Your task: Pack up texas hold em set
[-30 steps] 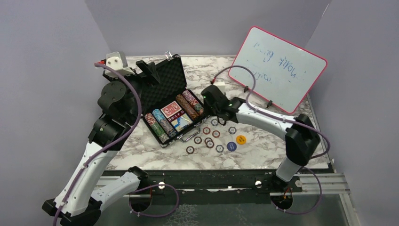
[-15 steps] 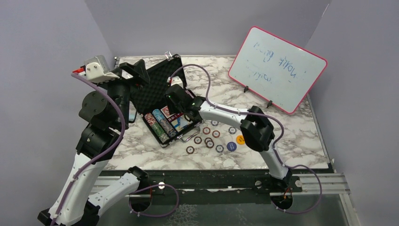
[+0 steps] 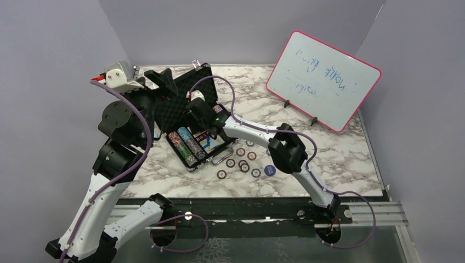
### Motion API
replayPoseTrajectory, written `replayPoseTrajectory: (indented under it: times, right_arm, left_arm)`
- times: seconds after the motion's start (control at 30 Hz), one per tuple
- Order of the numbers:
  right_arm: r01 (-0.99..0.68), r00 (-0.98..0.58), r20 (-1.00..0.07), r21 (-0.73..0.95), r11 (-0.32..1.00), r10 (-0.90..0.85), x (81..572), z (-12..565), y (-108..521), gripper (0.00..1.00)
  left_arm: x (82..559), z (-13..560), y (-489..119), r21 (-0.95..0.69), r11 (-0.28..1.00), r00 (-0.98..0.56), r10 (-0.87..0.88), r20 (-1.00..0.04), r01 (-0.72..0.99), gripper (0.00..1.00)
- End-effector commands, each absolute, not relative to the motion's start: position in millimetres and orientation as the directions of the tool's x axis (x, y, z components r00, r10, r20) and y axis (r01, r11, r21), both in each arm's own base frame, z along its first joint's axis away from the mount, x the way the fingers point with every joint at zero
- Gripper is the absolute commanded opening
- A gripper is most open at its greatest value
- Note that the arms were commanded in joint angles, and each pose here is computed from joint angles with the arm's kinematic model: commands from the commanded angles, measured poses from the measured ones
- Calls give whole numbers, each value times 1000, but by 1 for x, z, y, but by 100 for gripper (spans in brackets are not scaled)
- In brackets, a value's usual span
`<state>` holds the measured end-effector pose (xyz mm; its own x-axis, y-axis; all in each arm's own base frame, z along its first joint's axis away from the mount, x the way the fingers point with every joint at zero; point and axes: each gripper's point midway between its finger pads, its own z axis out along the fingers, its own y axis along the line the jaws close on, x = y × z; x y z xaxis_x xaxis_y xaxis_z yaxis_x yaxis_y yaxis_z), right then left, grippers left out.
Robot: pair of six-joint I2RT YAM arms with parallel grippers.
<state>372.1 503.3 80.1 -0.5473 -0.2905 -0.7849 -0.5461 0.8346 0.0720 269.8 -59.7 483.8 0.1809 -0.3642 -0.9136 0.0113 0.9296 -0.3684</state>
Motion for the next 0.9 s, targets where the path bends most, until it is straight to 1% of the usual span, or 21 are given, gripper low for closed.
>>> replayPoseTrajectory:
  times: [0.0, 0.07, 0.13, 0.3, 0.43, 0.57, 0.7, 0.77, 0.87]
  right_arm:
    - [-570, -537, -779, 51, 820, -324, 373, 83, 505, 67]
    - [-572, -527, -781, 35, 820, -334, 374, 86, 504, 72]
    - [-568, -524, -783, 29, 823, -334, 376, 91, 503, 75]
    - [-565, -521, -799, 61, 823, -299, 374, 119, 503, 75]
    - [-532, -541, -802, 93, 841, -254, 364, 148, 481, 75]
    - [-469, -597, -772, 113, 876, -220, 346, 154, 434, 74]
    - [-347, -678, -710, 77, 935, -193, 323, 143, 365, 74]
    - [-288, -723, -665, 48, 956, -185, 306, 132, 330, 75]
    - [-200, -817, -555, 15, 980, -158, 274, 112, 284, 75]
  left_arm:
    - [269, 490, -55, -379, 925, 200, -370, -907, -6, 83]
    - [270, 489, -55, -376, 927, 198, -367, -909, -7, 83]
    - [270, 489, -56, -374, 927, 197, -365, -910, -8, 83]
    - [271, 492, -56, -371, 929, 198, -362, -911, -7, 83]
    - [272, 492, -56, -358, 934, 197, -350, -916, -6, 84]
    - [272, 489, -58, -352, 936, 192, -345, -919, -1, 84]
    - [277, 480, -64, -348, 938, 168, -344, -924, 6, 84]
    - [280, 476, -67, -347, 938, 157, -344, -926, 10, 84]
    - [286, 470, -72, -343, 939, 142, -342, -929, 15, 85]
